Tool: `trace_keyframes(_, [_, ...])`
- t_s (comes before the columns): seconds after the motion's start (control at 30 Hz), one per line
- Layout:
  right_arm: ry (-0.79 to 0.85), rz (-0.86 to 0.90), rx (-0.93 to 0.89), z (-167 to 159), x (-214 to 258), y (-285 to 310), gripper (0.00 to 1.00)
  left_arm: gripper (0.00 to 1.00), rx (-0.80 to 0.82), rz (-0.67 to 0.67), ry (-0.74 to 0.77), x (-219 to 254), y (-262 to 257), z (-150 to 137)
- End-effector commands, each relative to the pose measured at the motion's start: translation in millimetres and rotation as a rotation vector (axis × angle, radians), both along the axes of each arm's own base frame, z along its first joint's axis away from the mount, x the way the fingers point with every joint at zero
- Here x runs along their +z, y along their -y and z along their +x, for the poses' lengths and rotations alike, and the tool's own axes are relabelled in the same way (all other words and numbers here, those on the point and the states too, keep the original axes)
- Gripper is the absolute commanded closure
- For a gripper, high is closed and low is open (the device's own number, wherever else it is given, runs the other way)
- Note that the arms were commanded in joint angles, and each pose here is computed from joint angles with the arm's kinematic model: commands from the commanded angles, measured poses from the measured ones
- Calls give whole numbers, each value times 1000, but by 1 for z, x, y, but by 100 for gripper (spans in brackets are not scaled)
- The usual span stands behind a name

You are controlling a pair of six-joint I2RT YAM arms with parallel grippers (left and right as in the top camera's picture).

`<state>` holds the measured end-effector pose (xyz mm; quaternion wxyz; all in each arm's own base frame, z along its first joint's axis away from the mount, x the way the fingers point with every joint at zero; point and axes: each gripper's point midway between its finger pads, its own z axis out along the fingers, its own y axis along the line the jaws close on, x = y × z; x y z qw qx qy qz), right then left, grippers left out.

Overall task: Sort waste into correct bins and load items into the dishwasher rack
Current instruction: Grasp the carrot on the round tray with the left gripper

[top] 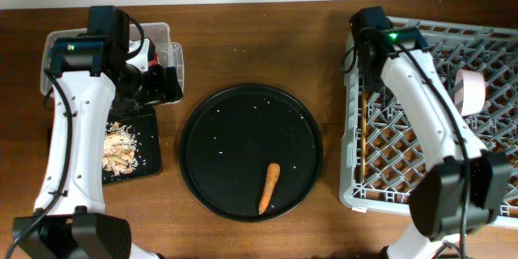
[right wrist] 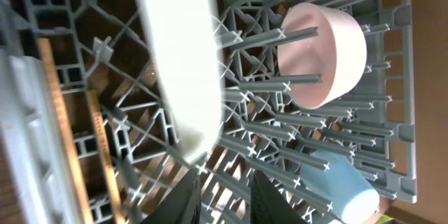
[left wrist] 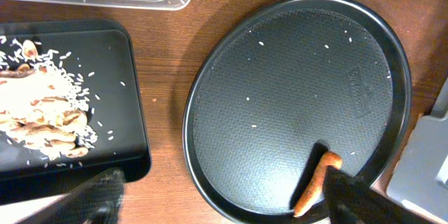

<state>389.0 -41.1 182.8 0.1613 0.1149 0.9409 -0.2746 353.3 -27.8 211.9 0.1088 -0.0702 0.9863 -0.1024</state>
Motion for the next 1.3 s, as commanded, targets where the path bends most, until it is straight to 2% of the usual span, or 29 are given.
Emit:
trace_keyframes(0.0, [128, 139, -16, -16, 42, -5, 68, 7, -9, -2, -1, 3, 1, -3])
trace_keyframes(0.13, [160, 386, -21, -49, 64, -12, 43, 7, -72, -2, -3, 2, 23, -6])
trace_keyframes(0.2, [94, 479, -42, -70, 60, -10, 39, 7, -126, -1, -12, -2, 42, -10])
trace_keyframes(0.23, [47, 524, -62, -82, 55, -11, 35, 7, -162, 1, -24, -6, 54, -14])
trace_keyframes(0.4, [-57, 545, -72, -105, 48, -10, 18, 7, -327, 12, -97, -45, 106, -42])
trace_keyframes(0.6, [-63, 545, -73, -106, 48, -10, 15, 7, -552, 24, -97, -101, 172, -79])
trace_keyframes(0.73, [-64, 545, -73, -106, 48, -10, 15, 6, -644, 23, -80, -130, 198, -96])
trace_keyframes(0.9, [-64, 545, -73, -106, 48, -10, 15, 6, -707, 45, -138, -163, 216, -111])
trace_keyframes(1.13, [-64, 545, -73, -106, 48, -10, 15, 6, -716, 92, -295, -211, 217, -131])
trace_keyframes(1.17, [-65, 545, -71, -106, 48, -10, 15, 7, -715, 92, -296, -211, 217, -131])
trace_keyframes(1.2, [-67, 546, -66, -107, 48, -11, 15, 20, -715, 92, -295, -211, 217, -131])
trace_keyframes(1.27, [-67, 546, -66, -107, 48, -11, 15, 34, -715, 92, -295, -212, 217, -130])
